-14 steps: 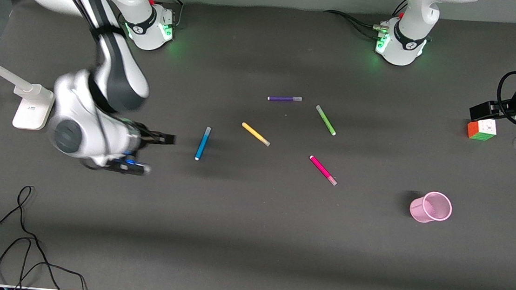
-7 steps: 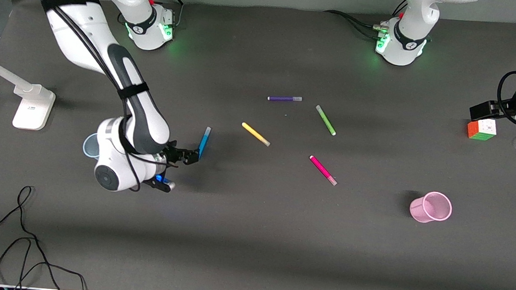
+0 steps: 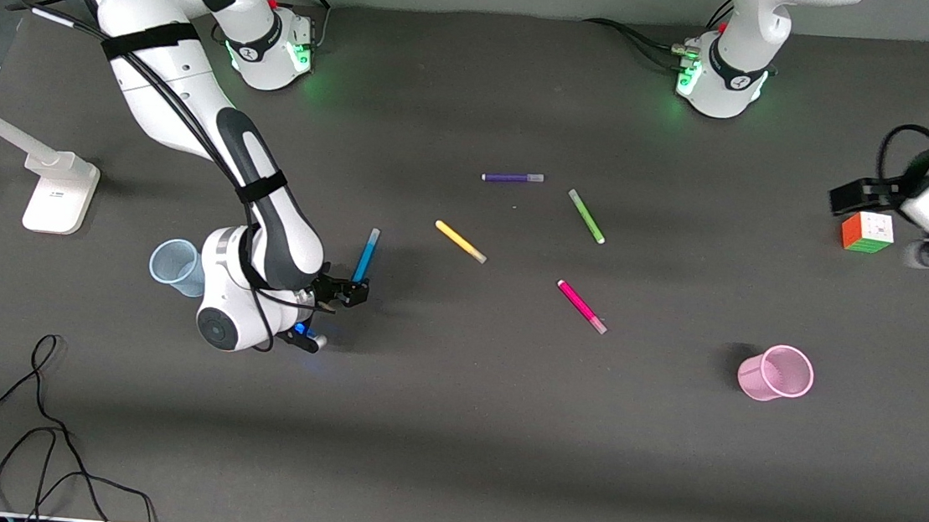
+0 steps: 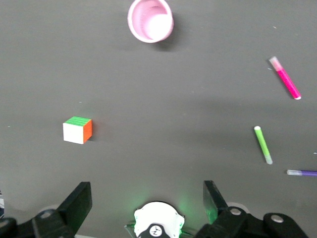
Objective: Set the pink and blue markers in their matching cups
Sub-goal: 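Grasp the blue marker with the right gripper while the left gripper reaches out, then carry the blue marker to the blue cup while the left gripper descends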
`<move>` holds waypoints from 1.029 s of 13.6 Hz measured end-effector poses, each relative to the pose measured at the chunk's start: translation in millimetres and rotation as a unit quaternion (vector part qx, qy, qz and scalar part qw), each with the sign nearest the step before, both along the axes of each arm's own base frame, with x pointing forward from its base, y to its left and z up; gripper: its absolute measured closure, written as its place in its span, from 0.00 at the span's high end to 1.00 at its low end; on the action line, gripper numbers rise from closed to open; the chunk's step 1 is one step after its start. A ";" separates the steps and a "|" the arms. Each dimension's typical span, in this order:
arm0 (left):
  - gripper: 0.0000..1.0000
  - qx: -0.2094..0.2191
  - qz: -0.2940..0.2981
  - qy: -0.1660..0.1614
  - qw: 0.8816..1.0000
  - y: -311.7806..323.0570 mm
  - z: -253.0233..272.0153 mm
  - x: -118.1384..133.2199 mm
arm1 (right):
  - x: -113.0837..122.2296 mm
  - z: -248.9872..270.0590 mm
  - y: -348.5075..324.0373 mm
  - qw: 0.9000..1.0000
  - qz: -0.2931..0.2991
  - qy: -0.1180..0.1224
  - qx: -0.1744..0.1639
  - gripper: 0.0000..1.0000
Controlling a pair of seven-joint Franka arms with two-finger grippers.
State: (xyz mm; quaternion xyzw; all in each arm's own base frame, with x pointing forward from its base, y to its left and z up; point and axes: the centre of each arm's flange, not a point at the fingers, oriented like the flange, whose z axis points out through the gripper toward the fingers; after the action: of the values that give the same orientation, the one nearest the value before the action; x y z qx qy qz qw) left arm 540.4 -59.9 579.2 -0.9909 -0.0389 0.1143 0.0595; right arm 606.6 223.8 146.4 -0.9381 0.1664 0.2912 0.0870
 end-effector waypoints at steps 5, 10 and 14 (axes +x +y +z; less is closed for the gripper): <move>1.00 -0.010 0.009 0.016 1.000 -55.7 -75.7 35.8 | -2.8 -6.8 7.6 1.000 0.001 -0.001 -0.004 0.66; 1.00 -0.025 0.081 0.018 0.996 -131.6 -169.6 60.9 | 1.3 -1.6 8.3 1.000 -0.002 -0.006 -0.002 0.18; 1.00 0.005 0.155 0.011 0.988 -218.7 -247.0 50.4 | 6.3 7.9 7.4 1.000 -0.001 -0.012 -0.001 0.18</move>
State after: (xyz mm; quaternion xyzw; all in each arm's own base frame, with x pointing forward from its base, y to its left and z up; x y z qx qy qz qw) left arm 590.7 -278.6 332.3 -0.9713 -0.1919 0.1328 0.0462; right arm 612.9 231.1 154.2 -0.9414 0.1664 0.2800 0.0878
